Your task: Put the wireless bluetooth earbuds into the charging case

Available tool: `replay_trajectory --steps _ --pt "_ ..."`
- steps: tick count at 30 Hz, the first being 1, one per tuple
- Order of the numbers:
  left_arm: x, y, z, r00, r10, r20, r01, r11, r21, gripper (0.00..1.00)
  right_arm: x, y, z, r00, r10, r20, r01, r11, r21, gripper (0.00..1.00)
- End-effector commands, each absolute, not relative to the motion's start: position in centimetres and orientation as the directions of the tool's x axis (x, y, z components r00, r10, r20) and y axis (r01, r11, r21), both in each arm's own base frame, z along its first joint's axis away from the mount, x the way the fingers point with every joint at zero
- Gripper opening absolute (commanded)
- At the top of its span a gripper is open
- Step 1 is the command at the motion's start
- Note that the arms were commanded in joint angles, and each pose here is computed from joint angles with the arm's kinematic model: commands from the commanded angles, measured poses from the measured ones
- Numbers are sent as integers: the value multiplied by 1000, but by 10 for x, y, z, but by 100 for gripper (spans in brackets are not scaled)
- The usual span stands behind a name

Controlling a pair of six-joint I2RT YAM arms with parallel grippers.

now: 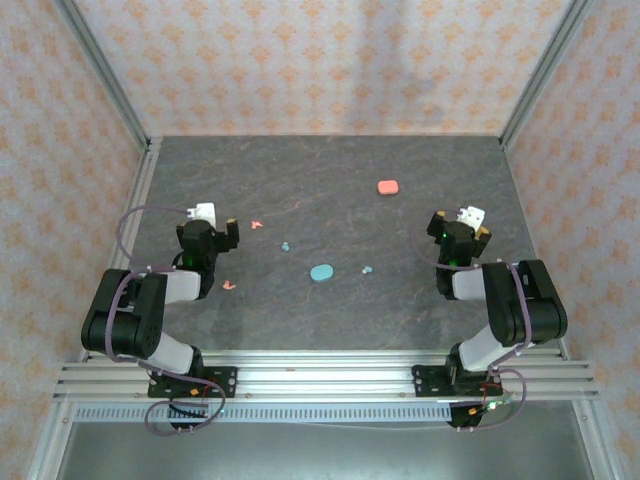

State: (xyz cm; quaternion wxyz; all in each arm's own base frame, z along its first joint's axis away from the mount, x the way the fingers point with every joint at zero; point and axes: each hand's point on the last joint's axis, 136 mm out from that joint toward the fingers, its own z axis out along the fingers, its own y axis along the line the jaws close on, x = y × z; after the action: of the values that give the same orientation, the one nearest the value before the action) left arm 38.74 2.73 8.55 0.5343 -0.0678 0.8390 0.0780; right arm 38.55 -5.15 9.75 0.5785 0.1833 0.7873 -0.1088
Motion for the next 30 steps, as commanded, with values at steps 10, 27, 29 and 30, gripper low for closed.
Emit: replay_trajectory --steps 10,27,29,30 --pt "393 25 94 -396 -34 -918 -197 979 49 100 384 -49 97 -258 167 -951 405 913 51 99" --pt "395 26 125 -439 -35 -898 -206 977 62 100 376 -48 111 -223 166 -961 395 916 67 99" --pt "395 19 141 -450 -45 -892 -185 982 44 100 374 -49 120 -244 166 -956 399 915 57 99" --pt "396 15 148 -450 -60 -891 -172 985 20 100 373 -49 125 -257 173 -951 403 914 57 99"
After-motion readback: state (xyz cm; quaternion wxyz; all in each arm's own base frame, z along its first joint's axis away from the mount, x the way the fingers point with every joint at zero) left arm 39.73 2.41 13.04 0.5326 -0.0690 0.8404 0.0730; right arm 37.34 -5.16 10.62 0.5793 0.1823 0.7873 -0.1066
